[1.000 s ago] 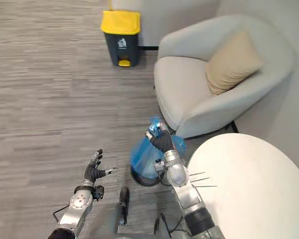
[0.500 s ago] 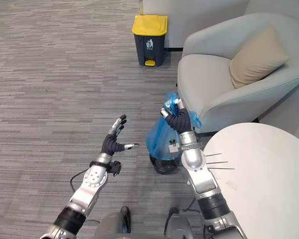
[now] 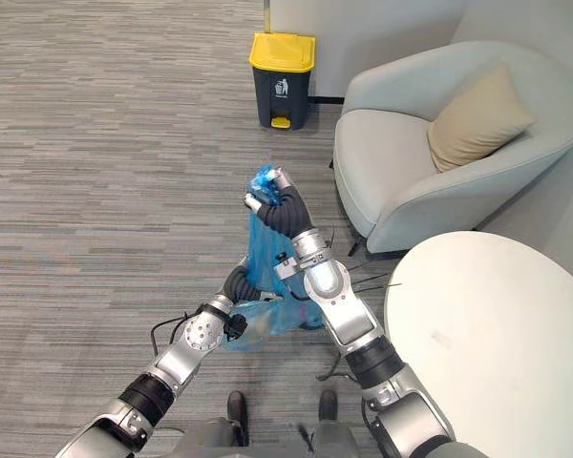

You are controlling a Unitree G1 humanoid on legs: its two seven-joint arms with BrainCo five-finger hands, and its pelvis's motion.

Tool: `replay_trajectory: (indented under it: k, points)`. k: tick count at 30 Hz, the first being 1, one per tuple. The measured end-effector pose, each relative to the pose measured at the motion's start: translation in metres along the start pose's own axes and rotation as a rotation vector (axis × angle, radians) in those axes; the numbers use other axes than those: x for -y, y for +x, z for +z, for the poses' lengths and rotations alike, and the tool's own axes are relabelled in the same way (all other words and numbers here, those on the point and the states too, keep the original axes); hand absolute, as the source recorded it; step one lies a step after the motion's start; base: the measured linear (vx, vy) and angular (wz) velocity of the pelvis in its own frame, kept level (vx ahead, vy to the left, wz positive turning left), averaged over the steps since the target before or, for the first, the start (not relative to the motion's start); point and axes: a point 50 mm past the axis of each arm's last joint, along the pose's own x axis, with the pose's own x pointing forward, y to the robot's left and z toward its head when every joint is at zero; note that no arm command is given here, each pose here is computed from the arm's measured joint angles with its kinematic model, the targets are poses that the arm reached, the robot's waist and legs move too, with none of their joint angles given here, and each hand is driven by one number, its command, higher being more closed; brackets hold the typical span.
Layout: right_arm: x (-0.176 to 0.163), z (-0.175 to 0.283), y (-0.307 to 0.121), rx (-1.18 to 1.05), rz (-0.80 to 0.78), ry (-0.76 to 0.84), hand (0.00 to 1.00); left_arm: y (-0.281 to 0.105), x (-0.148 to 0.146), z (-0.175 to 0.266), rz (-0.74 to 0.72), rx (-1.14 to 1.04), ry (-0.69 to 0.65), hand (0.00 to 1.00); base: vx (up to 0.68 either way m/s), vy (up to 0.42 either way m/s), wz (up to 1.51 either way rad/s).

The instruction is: Gather rubbish on tea table into small bin, then transfer packed bag to large trash can.

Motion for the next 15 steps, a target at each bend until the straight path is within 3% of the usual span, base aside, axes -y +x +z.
replay_trajectory:
  k: [2, 8, 9, 15]
  points:
    - [-0.012, 0.004, 0.004, 0.015, 0.057, 0.023, 1.0, 0.004, -0.001, -0.002, -0.008, -0.015, 0.056, 1.0, -0.03, -0.044, -0.1]
    - [-0.046, 0.014, 0.008, 0.046, 0.204, 0.119, 1.0, 0.005, -0.001, 0.0, 0.012, -0.009, 0.054, 1.0, -0.02, -0.063, -0.05]
    - [-0.048, 0.014, 0.008, 0.047, 0.213, 0.12, 0.0, 0.005, -0.001, 0.0, 0.013, -0.009, 0.051, 1.0, -0.01, -0.036, -0.03]
    - [-0.056, 0.015, 0.001, 0.056, 0.255, 0.129, 0.0, 0.005, 0.003, 0.008, 0.038, 0.018, -0.019, 1.0, -0.01, -0.015, -0.01]
